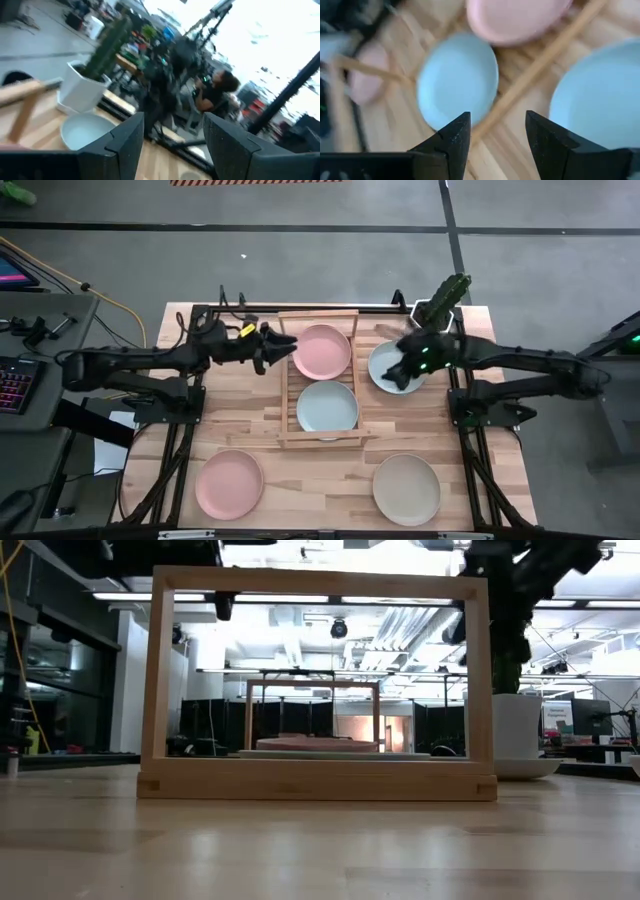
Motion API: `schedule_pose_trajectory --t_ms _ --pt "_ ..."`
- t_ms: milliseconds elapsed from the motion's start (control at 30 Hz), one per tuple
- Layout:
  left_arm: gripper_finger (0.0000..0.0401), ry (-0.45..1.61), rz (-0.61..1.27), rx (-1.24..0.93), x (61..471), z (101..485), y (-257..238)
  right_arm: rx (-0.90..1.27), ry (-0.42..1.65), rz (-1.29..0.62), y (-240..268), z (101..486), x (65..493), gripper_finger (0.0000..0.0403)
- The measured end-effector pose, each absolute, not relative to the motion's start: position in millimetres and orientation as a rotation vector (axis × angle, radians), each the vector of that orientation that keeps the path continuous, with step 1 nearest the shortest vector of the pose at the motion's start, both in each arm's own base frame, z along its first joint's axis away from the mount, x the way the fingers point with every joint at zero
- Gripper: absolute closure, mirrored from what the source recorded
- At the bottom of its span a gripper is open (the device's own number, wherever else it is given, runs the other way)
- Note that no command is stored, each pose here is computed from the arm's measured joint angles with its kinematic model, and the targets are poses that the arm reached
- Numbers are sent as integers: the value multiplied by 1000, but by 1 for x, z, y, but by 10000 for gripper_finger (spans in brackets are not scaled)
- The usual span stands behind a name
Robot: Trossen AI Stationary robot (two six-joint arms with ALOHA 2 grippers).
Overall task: Place and stack plates onto a shelf
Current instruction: Stack the blue plate on top of the other blue plate on the shelf
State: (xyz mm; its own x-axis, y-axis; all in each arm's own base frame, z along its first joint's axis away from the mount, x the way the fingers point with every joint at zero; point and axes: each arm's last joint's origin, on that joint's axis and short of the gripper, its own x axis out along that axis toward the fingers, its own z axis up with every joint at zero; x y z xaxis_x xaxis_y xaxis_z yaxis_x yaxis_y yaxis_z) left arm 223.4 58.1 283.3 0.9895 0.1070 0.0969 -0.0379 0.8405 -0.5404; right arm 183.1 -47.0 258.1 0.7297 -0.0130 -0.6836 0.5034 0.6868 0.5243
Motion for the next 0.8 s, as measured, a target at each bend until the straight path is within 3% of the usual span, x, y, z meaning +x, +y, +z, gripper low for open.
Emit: schedule_pose_trajectory --t_ms 267,467,800 --pt "208 -144 110 -549 220 285 61 706 1017 -437 -40 202 220 231" --pt "208 -146 113 -549 220 285 62 576 1117 -582 -40 175 231 231" --pt "208 -146 114 -550 220 285 62 434 1215 -590 -42 152 239 231"
